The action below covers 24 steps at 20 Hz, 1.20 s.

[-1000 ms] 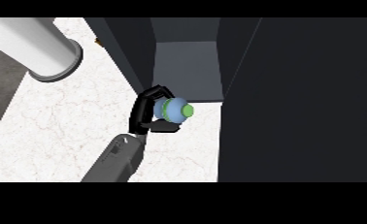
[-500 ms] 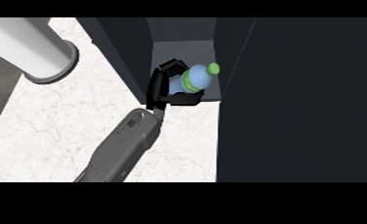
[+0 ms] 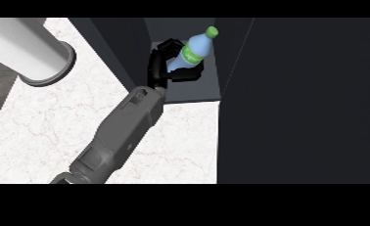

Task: Pick up the bottled water, place it into the cabinet and close the cabinet

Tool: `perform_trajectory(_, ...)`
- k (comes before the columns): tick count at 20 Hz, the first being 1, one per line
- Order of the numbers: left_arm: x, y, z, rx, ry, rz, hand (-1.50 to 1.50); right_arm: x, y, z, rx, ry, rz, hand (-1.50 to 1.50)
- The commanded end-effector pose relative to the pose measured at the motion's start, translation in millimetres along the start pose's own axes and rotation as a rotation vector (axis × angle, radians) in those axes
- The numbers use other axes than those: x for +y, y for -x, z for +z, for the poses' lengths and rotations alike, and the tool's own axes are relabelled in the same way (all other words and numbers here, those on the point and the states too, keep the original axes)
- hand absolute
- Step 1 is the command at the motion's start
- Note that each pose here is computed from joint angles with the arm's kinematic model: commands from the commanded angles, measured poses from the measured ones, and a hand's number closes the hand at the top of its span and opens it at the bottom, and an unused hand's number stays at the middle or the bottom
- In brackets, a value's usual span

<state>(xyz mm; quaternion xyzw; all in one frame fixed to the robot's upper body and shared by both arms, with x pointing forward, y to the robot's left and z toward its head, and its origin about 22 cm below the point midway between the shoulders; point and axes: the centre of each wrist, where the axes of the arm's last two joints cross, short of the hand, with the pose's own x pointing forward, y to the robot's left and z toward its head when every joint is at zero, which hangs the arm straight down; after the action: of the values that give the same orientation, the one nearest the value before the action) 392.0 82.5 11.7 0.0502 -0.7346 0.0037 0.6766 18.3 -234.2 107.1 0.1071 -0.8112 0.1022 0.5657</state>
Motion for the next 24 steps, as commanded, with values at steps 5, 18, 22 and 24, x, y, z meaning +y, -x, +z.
perform_trajectory(5, 9.2, 8.4, -15.4, -0.035, -0.163, -0.317, 1.50, -1.7, -16.1, -1.5, -0.038, 0.029, -0.059, -1.50)
perform_trajectory(18, 21.3, -25.9, -45.9, -0.150, -0.195, -0.311, -1.50, -5.7, -16.4, -3.8, -0.052, -0.034, -0.057, -1.50)
perform_trajectory(22, -2.6, -47.7, -43.6, -0.279, -0.195, -0.043, 1.50, -4.3, -7.3, 0.5, -0.046, -0.028, -0.055, -1.50)
perform_trajectory(24, -6.3, -53.9, -44.0, -0.309, -0.101, 0.059, 1.50, -3.7, -14.8, -5.7, -0.063, -0.021, -0.074, -1.50)
